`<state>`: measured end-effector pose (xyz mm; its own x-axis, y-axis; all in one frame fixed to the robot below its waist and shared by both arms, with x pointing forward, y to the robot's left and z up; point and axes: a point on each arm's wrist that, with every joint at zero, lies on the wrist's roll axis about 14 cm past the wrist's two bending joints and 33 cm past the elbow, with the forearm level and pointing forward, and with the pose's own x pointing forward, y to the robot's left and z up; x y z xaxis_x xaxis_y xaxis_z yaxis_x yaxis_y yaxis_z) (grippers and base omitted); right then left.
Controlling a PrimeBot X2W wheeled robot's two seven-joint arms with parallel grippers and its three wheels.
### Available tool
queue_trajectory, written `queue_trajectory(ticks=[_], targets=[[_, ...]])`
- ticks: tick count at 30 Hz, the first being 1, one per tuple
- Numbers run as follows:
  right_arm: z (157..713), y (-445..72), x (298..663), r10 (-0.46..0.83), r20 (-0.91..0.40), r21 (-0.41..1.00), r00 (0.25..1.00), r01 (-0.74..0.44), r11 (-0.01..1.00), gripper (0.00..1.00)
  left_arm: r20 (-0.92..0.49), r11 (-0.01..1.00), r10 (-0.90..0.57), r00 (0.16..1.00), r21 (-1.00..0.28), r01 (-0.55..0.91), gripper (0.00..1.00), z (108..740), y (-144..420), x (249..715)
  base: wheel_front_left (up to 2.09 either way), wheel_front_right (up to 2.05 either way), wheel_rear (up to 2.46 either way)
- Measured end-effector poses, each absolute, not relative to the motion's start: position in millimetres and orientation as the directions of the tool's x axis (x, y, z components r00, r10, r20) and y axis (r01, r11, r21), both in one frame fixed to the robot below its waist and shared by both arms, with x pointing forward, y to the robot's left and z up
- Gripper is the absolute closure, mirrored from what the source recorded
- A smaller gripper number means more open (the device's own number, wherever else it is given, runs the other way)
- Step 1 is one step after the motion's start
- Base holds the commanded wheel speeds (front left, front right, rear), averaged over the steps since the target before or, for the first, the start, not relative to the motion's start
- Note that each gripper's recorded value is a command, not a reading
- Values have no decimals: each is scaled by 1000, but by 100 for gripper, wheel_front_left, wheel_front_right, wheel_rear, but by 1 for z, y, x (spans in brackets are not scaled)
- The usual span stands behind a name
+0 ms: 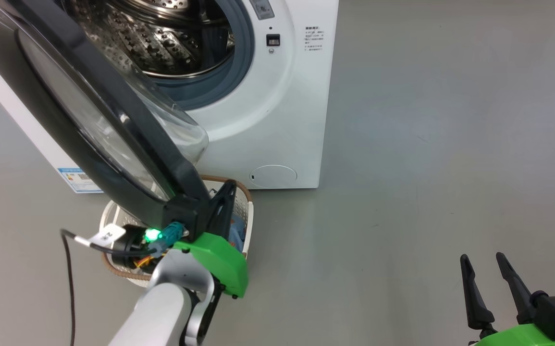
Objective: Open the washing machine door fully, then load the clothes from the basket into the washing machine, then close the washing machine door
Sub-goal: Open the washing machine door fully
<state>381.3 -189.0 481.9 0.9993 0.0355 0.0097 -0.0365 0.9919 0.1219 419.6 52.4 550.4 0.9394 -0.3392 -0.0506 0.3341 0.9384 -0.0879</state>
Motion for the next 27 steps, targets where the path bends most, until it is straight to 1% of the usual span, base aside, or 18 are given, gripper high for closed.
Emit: queue_trajectory(ticks=[16,27], targets=[[481,-186,384,45,7,129,999,-46,991,0,-60,955,-279,958,-120,270,100,539,70,419,0,0,0],[481,-176,390,73,9,131,997,-74,989,0,-61,965,-227,972,-146,216,100,533,87,406,0,0,0]])
